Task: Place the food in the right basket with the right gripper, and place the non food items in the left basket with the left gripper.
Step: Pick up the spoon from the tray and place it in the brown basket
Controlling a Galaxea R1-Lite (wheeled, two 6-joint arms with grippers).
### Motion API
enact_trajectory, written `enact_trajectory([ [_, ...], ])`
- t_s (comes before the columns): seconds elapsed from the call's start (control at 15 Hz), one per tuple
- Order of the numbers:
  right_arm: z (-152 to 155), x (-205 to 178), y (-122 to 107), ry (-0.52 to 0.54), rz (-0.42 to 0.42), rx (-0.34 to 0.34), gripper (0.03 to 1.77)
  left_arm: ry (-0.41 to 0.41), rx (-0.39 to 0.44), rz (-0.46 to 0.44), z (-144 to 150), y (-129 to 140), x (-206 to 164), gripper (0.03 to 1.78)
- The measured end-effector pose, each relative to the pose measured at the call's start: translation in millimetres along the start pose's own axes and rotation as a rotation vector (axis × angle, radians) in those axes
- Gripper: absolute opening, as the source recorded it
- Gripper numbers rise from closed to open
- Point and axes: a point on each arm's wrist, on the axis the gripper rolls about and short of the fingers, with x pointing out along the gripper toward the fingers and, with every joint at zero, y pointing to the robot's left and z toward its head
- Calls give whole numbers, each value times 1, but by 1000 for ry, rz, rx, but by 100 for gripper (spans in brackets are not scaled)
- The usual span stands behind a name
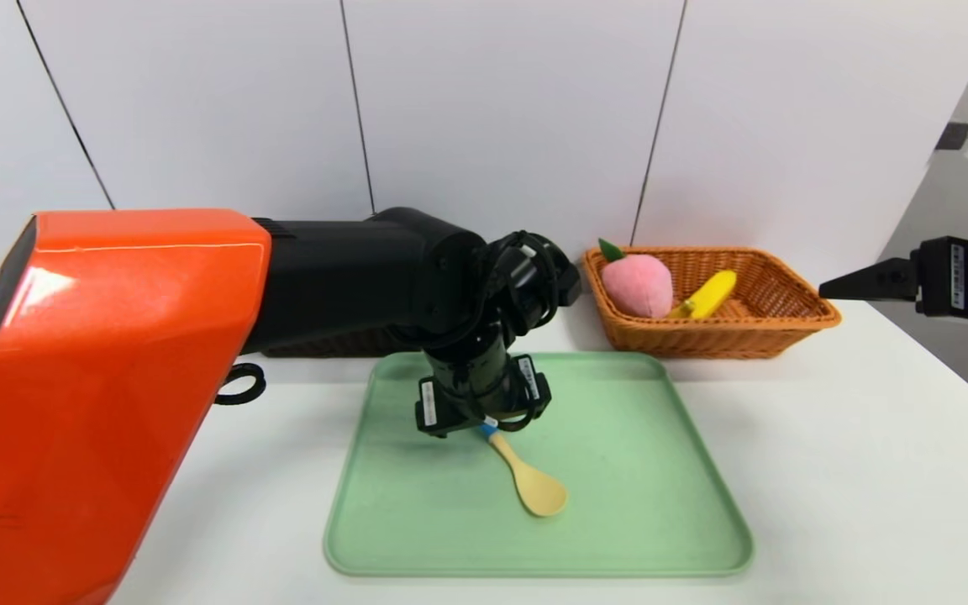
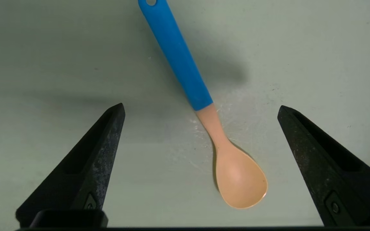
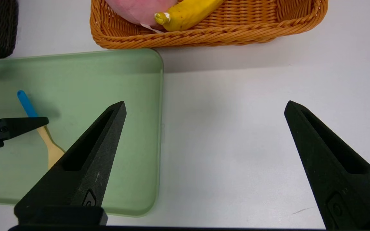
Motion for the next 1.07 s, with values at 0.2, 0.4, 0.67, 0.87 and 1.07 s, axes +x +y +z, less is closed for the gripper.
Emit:
enact_trajectory([
  [0.2, 0, 0, 0, -4, 1, -2, 170, 4, 28, 8, -1, 0, 2, 169],
  [0.4, 1, 0, 0, -4, 2, 0, 170, 7, 35, 14, -1, 0, 5, 169],
  [0.67, 1, 0, 0, -3, 4, 0, 170, 14, 47, 22, -3, -1, 8, 169],
  [0.87, 0, 1, 0, -1, 4, 0, 170, 15, 50, 22, -3, -1, 10, 169],
  [1.07, 1, 2, 0, 0, 3, -1, 170, 17, 50, 25, -4, -2, 13, 169],
])
